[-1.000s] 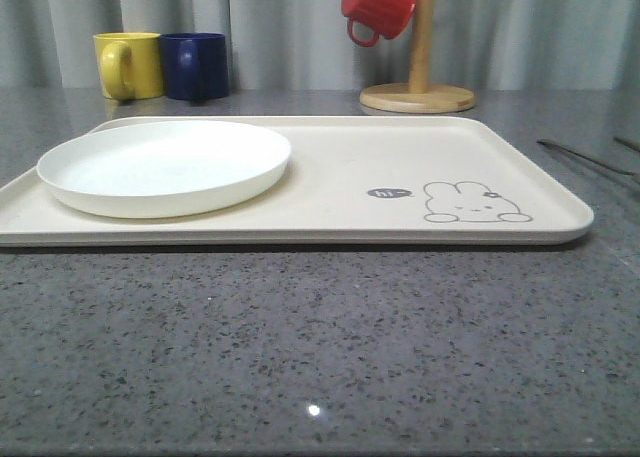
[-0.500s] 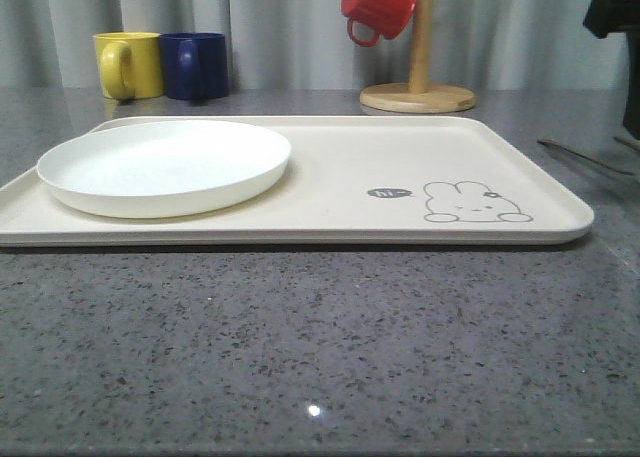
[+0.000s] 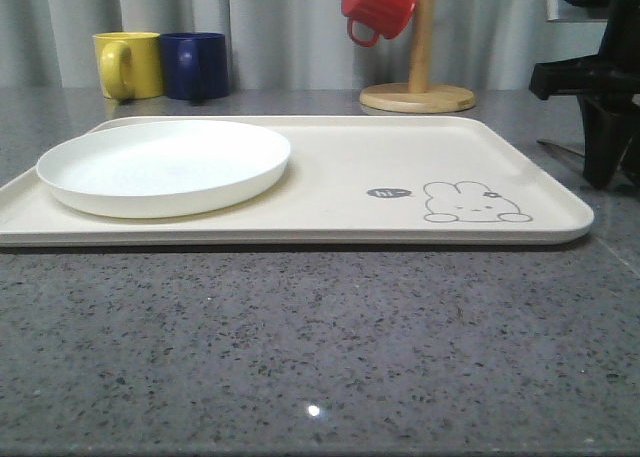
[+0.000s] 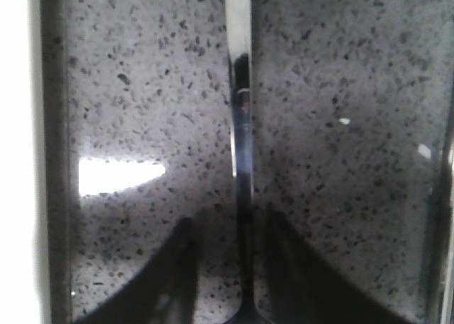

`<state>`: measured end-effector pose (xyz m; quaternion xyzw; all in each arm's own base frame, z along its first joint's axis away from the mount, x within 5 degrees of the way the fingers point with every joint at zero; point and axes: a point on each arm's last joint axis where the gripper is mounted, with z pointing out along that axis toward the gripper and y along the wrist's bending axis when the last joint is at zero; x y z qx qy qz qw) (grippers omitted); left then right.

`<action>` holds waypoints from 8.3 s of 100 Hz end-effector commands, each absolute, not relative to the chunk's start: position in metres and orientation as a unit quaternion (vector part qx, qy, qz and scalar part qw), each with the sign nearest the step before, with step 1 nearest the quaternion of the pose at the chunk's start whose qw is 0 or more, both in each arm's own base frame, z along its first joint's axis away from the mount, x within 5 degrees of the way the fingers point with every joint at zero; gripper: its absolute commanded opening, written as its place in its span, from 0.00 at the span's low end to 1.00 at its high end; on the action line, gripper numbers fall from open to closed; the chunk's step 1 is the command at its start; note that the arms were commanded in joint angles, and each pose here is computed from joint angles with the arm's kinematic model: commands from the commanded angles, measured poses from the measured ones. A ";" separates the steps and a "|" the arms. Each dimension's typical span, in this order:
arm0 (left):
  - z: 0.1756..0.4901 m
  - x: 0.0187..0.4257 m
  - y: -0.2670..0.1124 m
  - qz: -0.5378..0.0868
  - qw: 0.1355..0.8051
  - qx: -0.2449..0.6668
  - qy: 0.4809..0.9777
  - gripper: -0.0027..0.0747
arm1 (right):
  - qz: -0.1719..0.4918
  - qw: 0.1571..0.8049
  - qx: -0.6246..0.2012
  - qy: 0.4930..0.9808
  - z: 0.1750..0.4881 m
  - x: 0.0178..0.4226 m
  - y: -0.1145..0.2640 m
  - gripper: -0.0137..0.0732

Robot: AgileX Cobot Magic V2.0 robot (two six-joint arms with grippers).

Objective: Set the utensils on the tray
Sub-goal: 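Close the right gripper on the fork handle and lift it, then lower the fork onto the tray beside the plate and release, then raise the right gripper away from the tray, then grasp the silver chopsticks with the right gripper and lift, then lower the chopsticks onto the tray beside the fork and open, then withdraw the right gripper toward the silver spoon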

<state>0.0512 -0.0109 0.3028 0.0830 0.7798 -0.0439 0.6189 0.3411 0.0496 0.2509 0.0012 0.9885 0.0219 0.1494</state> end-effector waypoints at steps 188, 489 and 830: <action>0.317 0.052 -0.011 -0.048 0.653 0.076 0.752 0.01 | 0.179 0.202 0.054 0.961 0.292 0.351 0.215 0.39; 0.317 0.052 -0.011 -0.048 0.653 0.076 0.752 0.01 | -0.010 0.036 0.056 0.998 0.265 0.379 -0.019 0.10; 0.317 0.052 -0.011 -0.048 0.654 0.076 0.751 0.01 | -0.020 0.104 0.117 0.987 0.280 0.372 -0.096 0.51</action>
